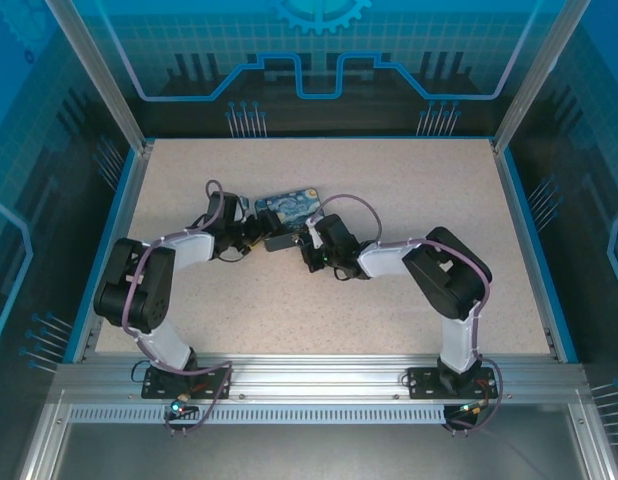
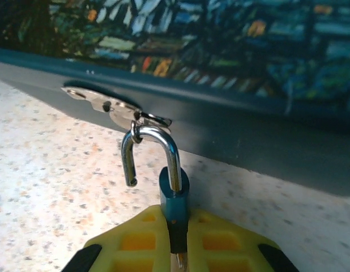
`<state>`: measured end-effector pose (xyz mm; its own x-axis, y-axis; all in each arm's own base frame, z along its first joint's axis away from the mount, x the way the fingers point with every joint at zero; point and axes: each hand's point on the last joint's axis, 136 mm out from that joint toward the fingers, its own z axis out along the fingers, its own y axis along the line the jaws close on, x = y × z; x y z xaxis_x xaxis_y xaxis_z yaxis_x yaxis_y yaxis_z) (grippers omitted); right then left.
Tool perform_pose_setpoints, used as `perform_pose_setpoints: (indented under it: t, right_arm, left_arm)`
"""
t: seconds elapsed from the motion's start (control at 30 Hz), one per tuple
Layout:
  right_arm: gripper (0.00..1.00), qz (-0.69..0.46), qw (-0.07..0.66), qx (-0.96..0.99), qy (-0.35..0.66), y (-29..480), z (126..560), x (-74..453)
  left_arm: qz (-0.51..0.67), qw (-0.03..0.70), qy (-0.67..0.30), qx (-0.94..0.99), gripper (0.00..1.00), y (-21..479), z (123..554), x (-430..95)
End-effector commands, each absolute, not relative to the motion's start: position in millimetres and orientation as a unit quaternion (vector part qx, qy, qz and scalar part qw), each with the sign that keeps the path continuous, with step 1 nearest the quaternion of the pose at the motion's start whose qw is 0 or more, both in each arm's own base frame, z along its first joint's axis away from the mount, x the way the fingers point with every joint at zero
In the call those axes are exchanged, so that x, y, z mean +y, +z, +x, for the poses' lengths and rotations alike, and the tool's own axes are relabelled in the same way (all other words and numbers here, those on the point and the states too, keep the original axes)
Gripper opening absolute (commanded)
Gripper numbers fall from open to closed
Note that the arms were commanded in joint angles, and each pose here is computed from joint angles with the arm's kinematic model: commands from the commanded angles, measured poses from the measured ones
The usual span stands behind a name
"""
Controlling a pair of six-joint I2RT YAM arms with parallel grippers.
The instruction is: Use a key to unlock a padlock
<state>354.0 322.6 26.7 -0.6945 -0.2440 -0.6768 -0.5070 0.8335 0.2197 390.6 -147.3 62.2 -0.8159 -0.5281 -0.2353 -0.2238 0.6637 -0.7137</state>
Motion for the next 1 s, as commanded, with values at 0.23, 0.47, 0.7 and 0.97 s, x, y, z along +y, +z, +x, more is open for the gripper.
perform_pose_setpoints:
  t: [0.23,0.47,0.7,0.97]
  right_arm:
    - [0.04,-0.154,0.341,0.923,0.087,30,352,277]
    - [0.01,-0.104,0.335,0.936,0.034,26,353,253]
    - [0.01,-0.116,0.344,0.928,0.085,30,353,262]
    - [0.01,-0.088,0.342,0.926,0.136,34,356,262]
  left_arm:
    - [-0.194,0.309,-0.335,0.869,0.84,130,372,-140]
    - [-0.138,0.313,-0.374,0.862,0.84,174,375,-178]
    - [-0.099,0.280,-0.400,0.867,0.83,163,390,-233]
    - [-0.102,0.240,-0.387,0.885,0.83,119,384,-248]
